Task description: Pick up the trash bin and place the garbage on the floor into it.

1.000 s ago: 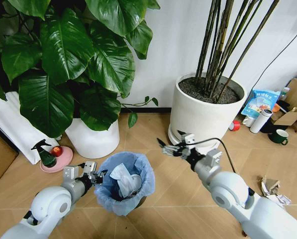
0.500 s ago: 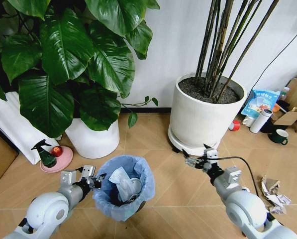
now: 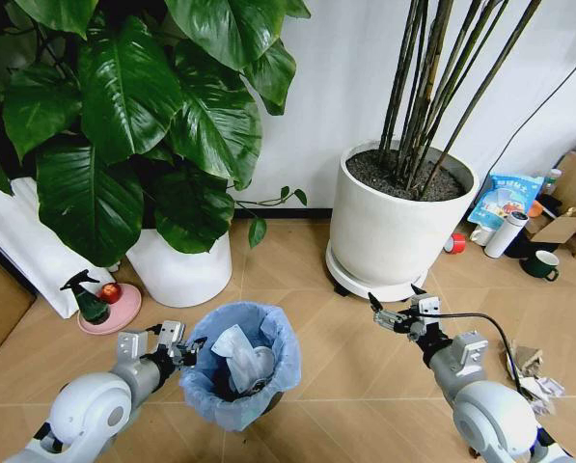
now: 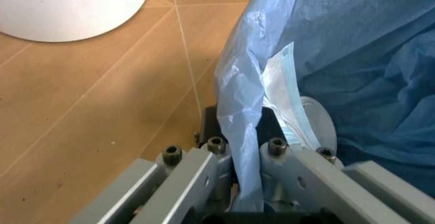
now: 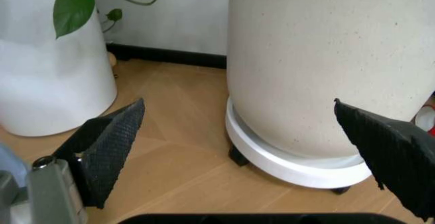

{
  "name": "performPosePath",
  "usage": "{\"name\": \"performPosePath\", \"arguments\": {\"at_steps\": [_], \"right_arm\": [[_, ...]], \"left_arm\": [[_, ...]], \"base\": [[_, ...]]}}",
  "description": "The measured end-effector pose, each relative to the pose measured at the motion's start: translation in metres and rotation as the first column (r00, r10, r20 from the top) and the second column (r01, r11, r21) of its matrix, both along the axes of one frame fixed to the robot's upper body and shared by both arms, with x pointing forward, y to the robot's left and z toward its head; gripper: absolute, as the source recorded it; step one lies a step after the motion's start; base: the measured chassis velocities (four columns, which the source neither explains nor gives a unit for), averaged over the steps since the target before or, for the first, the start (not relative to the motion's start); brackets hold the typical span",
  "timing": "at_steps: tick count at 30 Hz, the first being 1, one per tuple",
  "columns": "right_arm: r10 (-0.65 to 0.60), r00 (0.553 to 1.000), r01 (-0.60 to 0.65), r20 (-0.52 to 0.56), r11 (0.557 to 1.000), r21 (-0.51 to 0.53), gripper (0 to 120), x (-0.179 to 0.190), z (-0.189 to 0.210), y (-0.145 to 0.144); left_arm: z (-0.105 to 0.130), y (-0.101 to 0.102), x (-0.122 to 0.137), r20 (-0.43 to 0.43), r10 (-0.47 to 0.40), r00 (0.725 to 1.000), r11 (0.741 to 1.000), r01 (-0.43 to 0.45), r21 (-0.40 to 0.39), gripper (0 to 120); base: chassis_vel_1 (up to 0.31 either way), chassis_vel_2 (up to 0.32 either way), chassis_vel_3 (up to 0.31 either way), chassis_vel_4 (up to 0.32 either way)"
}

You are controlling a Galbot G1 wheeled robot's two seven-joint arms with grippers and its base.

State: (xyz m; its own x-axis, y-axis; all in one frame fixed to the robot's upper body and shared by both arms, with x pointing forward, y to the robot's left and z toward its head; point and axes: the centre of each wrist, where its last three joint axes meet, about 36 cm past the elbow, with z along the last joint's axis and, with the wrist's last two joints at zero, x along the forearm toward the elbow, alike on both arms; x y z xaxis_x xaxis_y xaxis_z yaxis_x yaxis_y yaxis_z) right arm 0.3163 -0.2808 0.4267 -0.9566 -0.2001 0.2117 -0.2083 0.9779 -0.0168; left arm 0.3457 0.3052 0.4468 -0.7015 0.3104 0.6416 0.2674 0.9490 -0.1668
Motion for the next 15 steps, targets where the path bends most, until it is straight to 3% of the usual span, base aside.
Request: {"name": "performPosePath", "arguments": {"at_steps": [8, 15], "right_arm": [[0.009, 1.000, -0.009, -0.005, 1.000, 0.004, 100, 0.0013, -0.0022, 0.0033], [0.016, 1.000, -0.016, -0.008, 1.000, 0.003, 100, 0.0018, -0.0027, 0.0033]], "left_arm": [[0.0010, 0.0013, -0.0001, 0.003, -0.002, 1.000, 1.000, 0.002, 0.002, 0], [0.0016, 0.0000, 0.0003, 0.005, -0.005, 1.000, 1.000, 0.005, 0.000, 0]], "base": [[-0.007, -0.113, 0.006, 0.103], [-0.059, -0.200, 0.055, 0.174]]}}
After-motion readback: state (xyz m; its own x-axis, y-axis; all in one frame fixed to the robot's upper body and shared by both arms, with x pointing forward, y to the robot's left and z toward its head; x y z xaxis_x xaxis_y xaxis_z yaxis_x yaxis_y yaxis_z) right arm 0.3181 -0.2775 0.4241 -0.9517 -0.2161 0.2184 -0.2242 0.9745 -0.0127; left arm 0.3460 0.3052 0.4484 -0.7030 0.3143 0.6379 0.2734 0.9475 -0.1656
